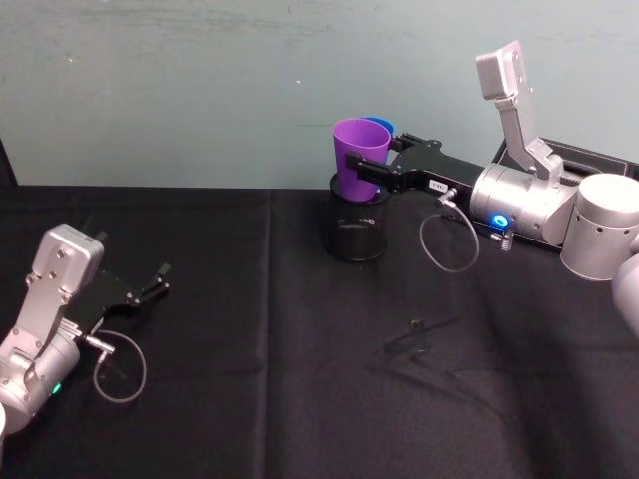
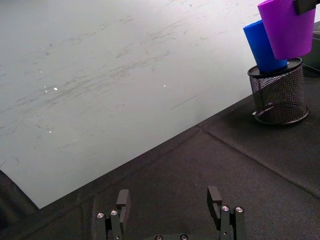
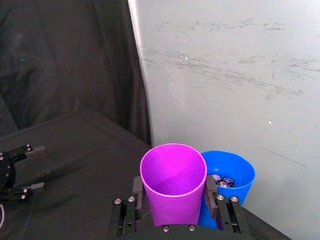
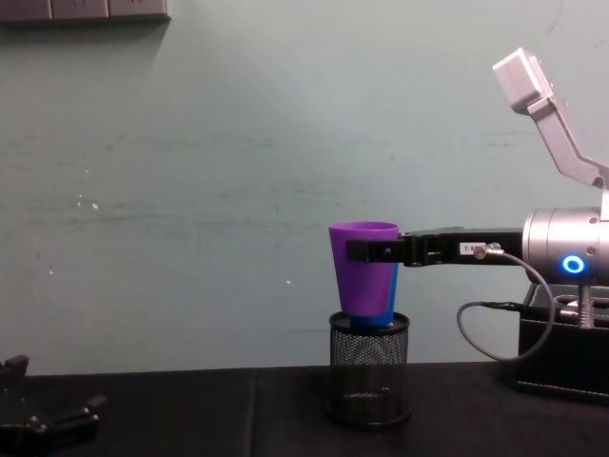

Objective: Pick up one cup with a gripper and tap it against the other cup.

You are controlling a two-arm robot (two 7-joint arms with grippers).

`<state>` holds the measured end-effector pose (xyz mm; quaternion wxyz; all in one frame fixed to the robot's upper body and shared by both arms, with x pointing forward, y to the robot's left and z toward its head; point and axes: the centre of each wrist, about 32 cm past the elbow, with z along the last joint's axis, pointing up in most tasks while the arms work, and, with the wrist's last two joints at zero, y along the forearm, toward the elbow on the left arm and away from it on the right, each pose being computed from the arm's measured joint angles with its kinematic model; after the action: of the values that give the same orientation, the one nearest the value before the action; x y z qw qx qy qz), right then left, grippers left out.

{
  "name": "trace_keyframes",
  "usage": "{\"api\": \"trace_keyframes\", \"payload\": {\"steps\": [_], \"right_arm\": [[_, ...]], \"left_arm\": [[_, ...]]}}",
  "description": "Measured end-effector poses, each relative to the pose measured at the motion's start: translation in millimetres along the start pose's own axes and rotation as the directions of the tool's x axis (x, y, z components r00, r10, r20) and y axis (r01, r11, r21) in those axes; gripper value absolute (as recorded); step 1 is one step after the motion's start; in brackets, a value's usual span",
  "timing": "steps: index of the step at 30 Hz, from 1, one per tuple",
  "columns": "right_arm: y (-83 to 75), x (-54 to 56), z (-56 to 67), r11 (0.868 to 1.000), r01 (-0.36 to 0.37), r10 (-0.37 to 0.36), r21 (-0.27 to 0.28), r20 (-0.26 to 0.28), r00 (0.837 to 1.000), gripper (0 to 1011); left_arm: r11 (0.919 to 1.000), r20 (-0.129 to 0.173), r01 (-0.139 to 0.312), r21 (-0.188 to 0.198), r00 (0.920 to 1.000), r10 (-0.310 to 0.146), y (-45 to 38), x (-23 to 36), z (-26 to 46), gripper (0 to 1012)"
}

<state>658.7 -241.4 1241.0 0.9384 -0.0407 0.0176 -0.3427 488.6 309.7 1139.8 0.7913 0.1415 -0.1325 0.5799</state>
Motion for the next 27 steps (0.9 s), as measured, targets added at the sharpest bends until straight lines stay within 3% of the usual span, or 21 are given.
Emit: {"api": "trace_keyframes", "payload": {"steps": [27], "right_arm": [[0.0, 0.0, 0.0, 1.0, 0.002, -0.002, 0.001, 0.0, 1.0, 721]], "left_arm": [[1.0, 0.0, 0.0, 0.0, 1.0, 0.0, 0.0, 0.0, 0.0, 1012]]}}
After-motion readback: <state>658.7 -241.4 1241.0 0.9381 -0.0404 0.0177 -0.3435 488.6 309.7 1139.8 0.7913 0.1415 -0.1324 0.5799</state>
